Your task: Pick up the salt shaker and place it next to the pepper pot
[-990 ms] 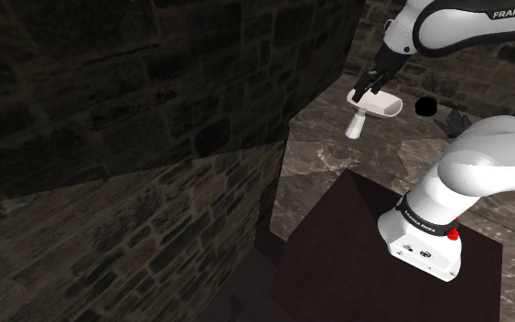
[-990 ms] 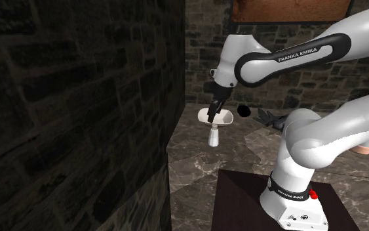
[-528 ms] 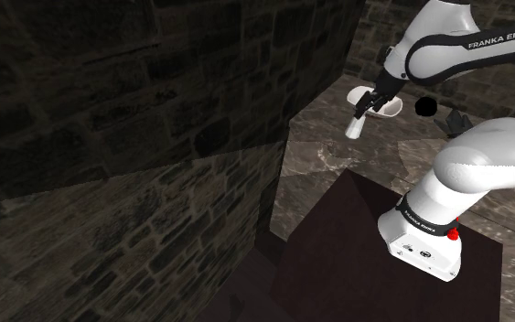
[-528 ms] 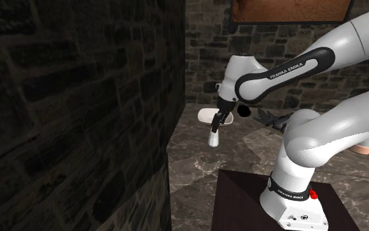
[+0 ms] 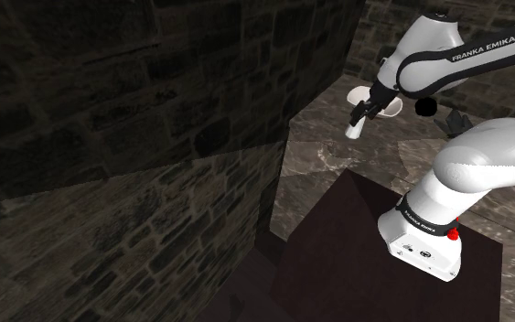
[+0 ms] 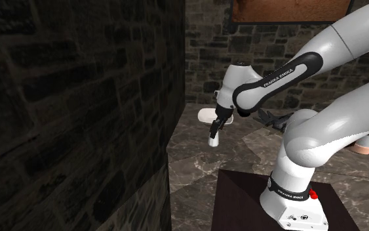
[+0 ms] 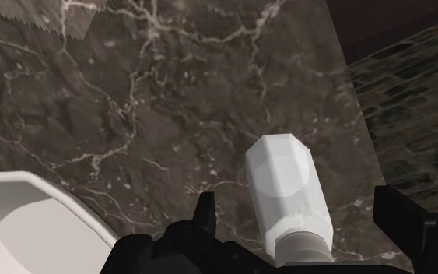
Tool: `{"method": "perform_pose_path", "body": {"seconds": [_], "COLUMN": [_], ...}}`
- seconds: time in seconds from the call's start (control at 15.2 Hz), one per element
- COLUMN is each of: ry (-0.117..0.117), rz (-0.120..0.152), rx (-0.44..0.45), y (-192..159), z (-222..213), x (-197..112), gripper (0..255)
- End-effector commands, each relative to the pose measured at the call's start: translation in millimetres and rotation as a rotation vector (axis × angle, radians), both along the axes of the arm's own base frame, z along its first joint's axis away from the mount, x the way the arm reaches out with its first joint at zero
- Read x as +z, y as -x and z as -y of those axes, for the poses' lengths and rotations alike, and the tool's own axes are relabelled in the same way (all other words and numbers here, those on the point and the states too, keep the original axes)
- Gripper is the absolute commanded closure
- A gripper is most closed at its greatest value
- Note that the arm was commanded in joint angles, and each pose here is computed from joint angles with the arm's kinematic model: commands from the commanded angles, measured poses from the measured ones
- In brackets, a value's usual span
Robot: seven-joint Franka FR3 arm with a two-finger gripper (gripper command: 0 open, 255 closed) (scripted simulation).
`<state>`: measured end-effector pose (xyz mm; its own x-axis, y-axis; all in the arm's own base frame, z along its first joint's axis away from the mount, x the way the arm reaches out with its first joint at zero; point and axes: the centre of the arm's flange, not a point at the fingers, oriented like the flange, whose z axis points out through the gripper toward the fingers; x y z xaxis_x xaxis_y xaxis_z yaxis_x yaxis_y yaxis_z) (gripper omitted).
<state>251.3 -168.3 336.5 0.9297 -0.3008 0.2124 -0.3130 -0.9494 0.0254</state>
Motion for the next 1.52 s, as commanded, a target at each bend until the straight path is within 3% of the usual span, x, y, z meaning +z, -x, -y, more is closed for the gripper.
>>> {"method": "perform_pose_path", "body": {"seconds": [0.0, 0.26, 0.33, 0.92, 1.45], "ry": [0.000, 0.000, 0.000, 0.000, 0.000], "rz": [0.000, 0.000, 0.000, 0.000, 0.000], "rx": [0.000, 0.000, 0.000, 0.000, 0.000], "y": [0, 0, 0, 0, 0], "z": [0, 0, 0, 0, 0], "x": [-1, -1, -1, -1, 41], "gripper": [0, 0, 255, 255, 255]}}
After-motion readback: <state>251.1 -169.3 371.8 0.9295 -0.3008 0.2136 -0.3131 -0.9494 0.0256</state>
